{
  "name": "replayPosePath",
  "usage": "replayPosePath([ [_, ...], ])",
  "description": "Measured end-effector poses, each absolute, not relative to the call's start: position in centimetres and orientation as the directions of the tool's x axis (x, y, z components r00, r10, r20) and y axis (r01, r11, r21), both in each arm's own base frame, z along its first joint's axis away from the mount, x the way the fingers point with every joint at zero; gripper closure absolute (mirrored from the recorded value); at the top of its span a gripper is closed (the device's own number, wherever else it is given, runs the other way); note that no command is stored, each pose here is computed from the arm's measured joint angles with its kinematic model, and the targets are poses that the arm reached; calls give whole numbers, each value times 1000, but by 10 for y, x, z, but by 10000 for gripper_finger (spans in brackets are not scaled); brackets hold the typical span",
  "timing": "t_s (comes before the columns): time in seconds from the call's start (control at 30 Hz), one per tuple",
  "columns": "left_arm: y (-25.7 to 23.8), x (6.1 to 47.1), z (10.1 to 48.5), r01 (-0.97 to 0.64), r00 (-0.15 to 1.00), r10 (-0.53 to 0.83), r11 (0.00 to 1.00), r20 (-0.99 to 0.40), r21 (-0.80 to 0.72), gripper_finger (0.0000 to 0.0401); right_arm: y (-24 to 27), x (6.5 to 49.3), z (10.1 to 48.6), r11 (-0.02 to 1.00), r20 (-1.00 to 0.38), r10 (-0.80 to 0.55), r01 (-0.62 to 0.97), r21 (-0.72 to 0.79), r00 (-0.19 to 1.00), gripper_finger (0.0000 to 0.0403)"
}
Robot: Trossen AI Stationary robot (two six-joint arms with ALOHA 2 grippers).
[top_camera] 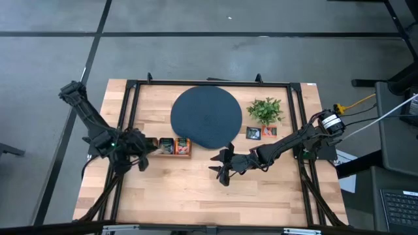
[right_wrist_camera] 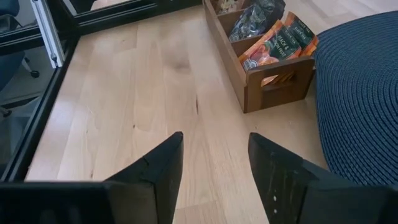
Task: Pick & Place Tea
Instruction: Put the brown tea bag into the left section of the wooden organizer
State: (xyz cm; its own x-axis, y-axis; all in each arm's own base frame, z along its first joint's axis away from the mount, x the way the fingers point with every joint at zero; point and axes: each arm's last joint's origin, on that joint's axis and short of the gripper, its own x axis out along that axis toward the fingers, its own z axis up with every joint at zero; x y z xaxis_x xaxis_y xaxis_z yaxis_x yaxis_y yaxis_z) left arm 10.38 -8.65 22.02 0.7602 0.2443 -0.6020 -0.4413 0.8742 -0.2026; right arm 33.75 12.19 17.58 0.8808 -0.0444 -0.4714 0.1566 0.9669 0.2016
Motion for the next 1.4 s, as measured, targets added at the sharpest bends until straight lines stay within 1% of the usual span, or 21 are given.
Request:
replayPosePath([
  [0.2, -84, 84, 214, -499, 746, 277, 834, -606, -233, 398, 122, 337, 176, 967, -472, -44, 156, 200, 881, 221],
  [0.43, -81, 75, 186, -552, 718, 306, 797, -625, -244, 398, 122, 337, 176, 968, -472, -45, 155, 197, 880, 221],
  [0.53, -79, 74, 182, -547, 722, 327, 809, -609, -215, 398, 122, 337, 176, 968, -472, -45, 155, 197, 880, 221],
  [0.63, -77, 72, 181, -534, 711, 344, 831, -613, -154, 398, 122, 337, 176, 968, -472, -45, 155, 196, 880, 221],
  [0.87, -78, 72, 180, -488, 684, 310, 867, -660, -99, 398, 122, 337, 175, 973, -473, -46, 147, 178, 880, 221],
  [0.97, -77, 71, 185, -477, 664, 310, 876, -681, -67, 398, 122, 338, 175, 974, -473, -47, 146, 174, 880, 221],
  [1.07, -74, 69, 190, -488, 649, 341, 872, -680, -28, 398, 122, 338, 175, 974, -473, -50, 148, 173, 880, 221],
  [1.2, -73, 68, 192, -504, 649, 358, 863, -671, -27, 398, 121, 338, 175, 972, -468, -74, 169, 163, 881, 221],
  [1.4, -74, 68, 192, -504, 637, 337, 862, -693, -44, 396, 121, 338, 176, 972, -467, -77, 170, 161, 881, 221],
])
